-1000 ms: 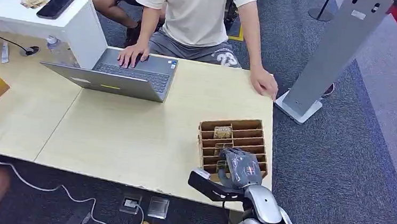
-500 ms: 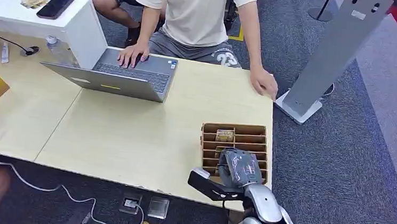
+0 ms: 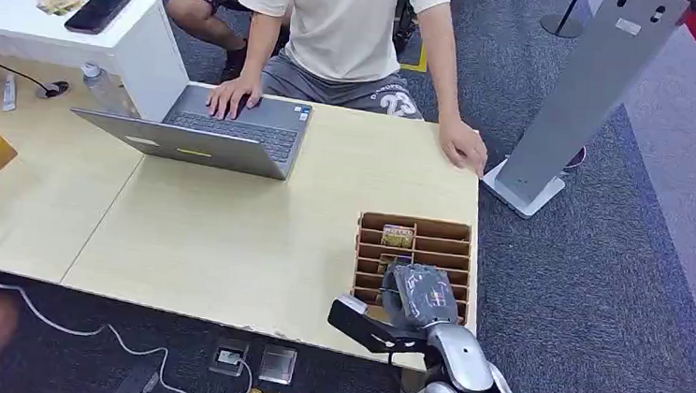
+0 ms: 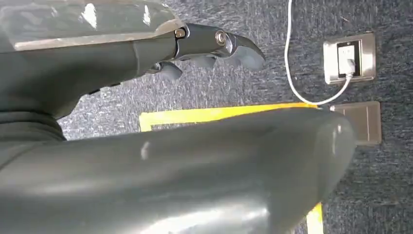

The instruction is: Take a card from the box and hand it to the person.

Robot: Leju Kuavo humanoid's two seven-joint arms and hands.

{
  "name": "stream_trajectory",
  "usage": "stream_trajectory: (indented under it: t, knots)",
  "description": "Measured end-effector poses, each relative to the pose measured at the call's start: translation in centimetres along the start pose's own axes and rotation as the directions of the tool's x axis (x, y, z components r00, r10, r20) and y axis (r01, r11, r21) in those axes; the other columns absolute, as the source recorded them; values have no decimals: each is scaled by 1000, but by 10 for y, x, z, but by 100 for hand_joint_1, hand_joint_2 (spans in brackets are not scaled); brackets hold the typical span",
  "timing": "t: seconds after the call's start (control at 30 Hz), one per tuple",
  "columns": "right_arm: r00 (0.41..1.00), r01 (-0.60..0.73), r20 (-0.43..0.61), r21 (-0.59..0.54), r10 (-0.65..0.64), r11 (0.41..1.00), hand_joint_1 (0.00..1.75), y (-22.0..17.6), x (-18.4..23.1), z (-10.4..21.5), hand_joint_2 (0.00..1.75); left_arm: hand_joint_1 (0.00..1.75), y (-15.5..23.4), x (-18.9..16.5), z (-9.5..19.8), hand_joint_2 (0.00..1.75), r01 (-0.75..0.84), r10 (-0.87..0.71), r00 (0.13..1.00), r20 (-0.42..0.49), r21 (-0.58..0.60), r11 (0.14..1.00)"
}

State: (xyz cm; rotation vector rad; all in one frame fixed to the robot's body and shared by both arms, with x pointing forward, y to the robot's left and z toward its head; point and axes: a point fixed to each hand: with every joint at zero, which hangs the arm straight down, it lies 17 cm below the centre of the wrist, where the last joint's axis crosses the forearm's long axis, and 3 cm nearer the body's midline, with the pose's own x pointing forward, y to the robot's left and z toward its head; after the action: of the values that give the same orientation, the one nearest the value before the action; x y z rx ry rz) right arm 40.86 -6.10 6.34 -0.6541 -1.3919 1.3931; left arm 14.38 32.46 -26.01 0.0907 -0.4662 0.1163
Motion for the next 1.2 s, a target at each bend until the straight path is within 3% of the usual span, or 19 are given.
stream_trajectory:
  t: [0.5,0.7,0.97,1.2]
  knots:
    - [1000,14,2,7,-14,1000,136,1,1,0,175,0,2,1,0,0,21,-21,1000,10,9,1000]
    - [989,145,18,66,-147,987,136,-6,6,0,175,0,2,1,0,0,18,-18,1000,10,6,1000]
    - [958,255,134,-5,-252,967,136,-91,20,-2,175,0,1,0,0,0,11,-11,1000,7,-4,1000]
    - [928,281,303,-186,-217,941,136,-192,50,5,175,0,0,2,0,0,5,-5,1000,14,-5,1000]
